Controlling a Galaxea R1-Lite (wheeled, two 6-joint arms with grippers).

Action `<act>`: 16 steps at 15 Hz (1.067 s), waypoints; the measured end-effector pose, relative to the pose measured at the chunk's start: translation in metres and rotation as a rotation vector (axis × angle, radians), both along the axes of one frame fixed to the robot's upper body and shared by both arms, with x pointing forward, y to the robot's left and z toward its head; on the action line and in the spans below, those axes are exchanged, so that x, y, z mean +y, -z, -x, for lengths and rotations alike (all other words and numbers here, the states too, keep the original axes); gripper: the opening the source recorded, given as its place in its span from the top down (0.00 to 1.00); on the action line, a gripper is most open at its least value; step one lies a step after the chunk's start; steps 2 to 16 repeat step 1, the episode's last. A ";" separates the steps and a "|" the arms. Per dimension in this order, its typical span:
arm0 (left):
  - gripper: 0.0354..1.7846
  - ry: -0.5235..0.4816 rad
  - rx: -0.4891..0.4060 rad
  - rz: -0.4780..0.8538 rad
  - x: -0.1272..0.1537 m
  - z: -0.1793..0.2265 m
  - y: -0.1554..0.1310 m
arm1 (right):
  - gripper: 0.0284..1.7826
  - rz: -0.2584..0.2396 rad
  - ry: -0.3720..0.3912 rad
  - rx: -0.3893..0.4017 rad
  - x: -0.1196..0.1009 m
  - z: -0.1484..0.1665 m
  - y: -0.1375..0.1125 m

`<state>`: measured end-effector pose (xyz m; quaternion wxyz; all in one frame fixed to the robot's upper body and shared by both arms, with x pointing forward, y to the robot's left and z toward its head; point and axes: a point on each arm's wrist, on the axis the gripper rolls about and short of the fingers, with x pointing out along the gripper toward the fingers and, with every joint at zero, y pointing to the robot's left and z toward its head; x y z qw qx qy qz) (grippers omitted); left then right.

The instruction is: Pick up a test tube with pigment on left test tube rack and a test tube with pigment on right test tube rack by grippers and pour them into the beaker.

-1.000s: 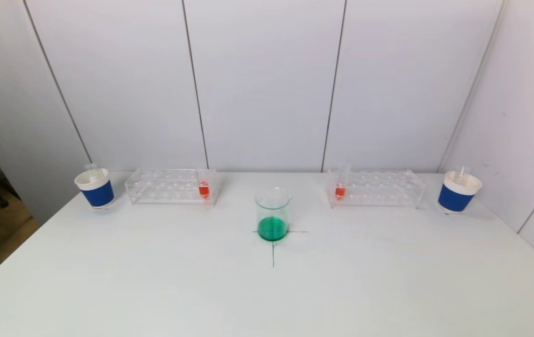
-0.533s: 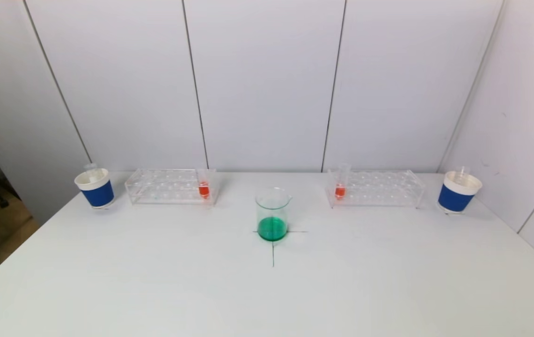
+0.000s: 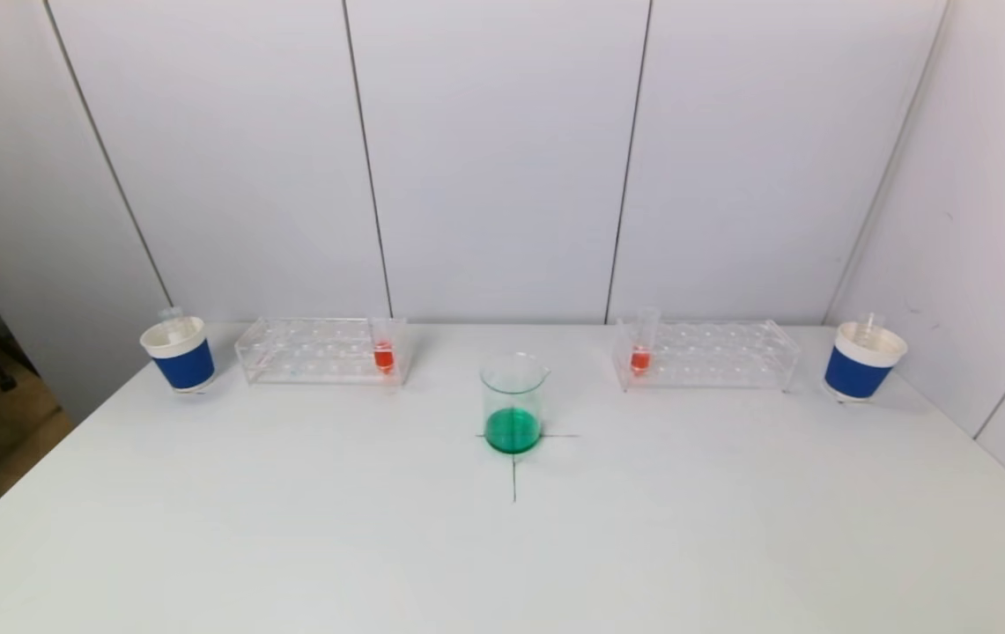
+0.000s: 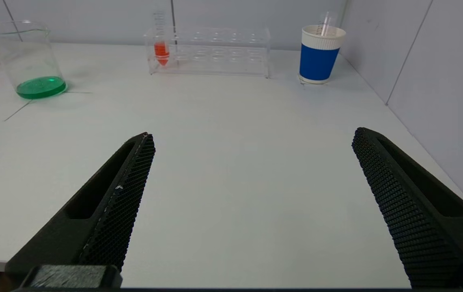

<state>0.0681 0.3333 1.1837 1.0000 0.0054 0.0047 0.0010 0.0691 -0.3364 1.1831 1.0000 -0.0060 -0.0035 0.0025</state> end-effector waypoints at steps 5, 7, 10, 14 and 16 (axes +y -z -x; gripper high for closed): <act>0.01 0.000 0.000 0.000 0.000 0.000 0.000 | 0.01 0.000 0.000 0.000 0.000 0.000 0.000; 0.01 0.000 0.000 0.000 0.000 0.000 0.000 | 0.01 0.000 0.000 0.000 0.000 0.000 0.000; 0.01 0.000 0.000 0.000 0.000 0.000 0.000 | 0.01 0.000 0.000 0.000 0.000 0.000 0.000; 0.01 0.000 0.000 0.000 0.000 0.000 0.000 | 0.01 0.000 0.000 0.000 0.000 0.000 0.000; 0.01 0.000 0.000 0.000 0.000 0.000 0.000 | 0.01 0.000 0.000 0.000 0.000 0.000 0.000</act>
